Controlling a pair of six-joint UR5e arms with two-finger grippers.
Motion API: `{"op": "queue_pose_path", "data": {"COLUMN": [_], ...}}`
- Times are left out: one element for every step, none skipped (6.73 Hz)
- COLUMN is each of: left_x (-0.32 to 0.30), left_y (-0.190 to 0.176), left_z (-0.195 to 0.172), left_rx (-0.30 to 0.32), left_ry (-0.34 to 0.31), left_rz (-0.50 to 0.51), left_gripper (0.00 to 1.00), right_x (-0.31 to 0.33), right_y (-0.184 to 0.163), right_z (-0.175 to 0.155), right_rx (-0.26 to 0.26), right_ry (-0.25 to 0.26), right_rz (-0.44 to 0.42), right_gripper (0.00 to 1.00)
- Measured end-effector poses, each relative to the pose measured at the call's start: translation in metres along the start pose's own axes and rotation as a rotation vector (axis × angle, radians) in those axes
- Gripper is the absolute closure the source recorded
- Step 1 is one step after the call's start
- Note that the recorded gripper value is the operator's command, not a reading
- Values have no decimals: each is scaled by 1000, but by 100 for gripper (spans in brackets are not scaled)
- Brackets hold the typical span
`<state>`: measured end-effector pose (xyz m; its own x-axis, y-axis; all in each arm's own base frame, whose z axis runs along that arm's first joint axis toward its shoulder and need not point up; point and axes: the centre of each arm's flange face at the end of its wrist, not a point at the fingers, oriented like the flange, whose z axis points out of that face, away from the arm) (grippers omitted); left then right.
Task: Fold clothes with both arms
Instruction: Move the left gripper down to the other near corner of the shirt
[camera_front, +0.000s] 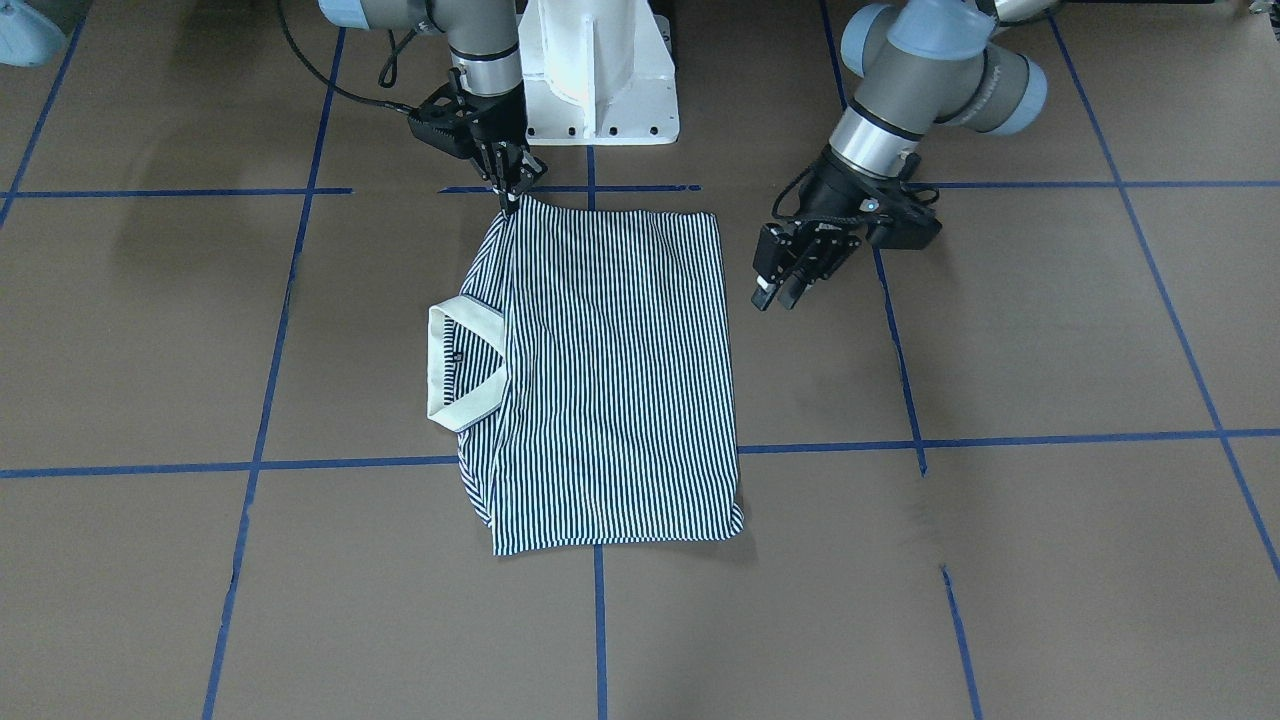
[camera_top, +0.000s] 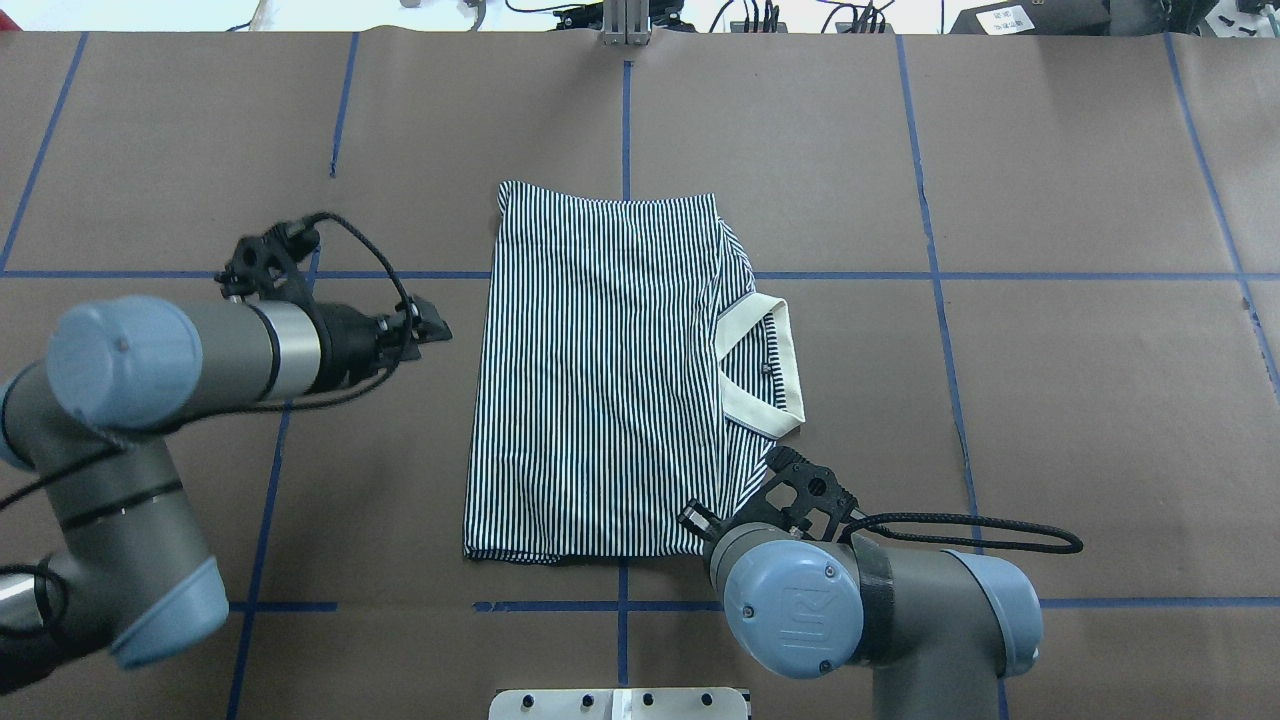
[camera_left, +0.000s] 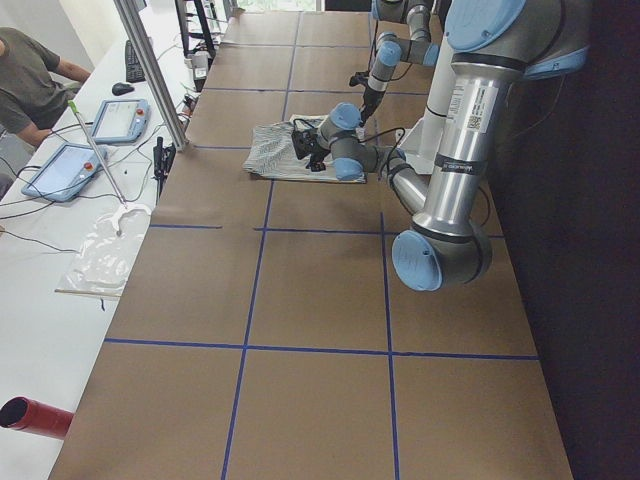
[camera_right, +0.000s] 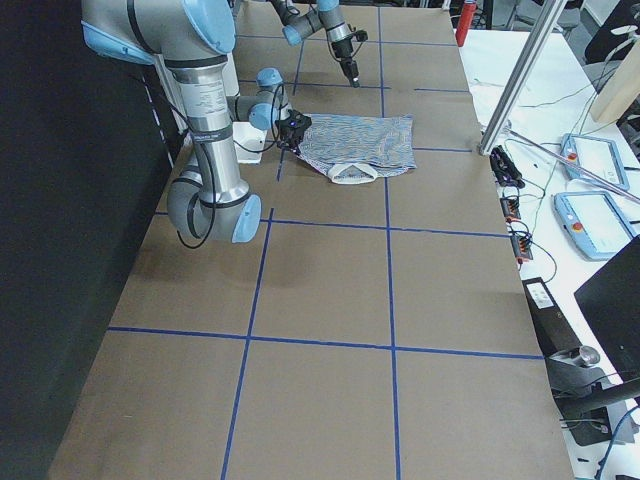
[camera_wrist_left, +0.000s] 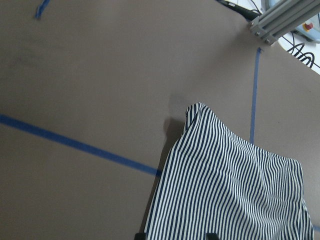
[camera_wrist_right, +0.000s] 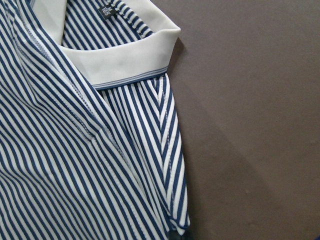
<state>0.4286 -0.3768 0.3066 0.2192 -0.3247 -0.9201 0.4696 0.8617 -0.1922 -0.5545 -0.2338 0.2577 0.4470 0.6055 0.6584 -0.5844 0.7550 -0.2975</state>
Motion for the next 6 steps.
{"op": "queue_pose_path", "data": {"left_x": [-13,-25,-34,-41,-45,-47], "left_y": [51,92,121,136,144,148], "left_z": [5,11,17,22,26,28], "left_rx": [-35,-56,-64,-69,-73,-77], "left_ry": [-16,-44,-81,-108,-123,-132], "left_rz": [-48,-72,-76,-75,-72,-69], "left_gripper": [49,49,49,49,49,49], "right_x": [0,0,0,-1,-1,-1], "right_y": [0,-1,-1,-1,-1,0], "right_z": [0,0,-1,-2,-3,-3], "right_rx": [0,0,-1,-2,-3,-4], "right_ry": [0,-1,-2,-4,-6,-6], "right_rz": [1,0,0,0,0,0], "right_gripper": [100,100,100,100,100,100]}}
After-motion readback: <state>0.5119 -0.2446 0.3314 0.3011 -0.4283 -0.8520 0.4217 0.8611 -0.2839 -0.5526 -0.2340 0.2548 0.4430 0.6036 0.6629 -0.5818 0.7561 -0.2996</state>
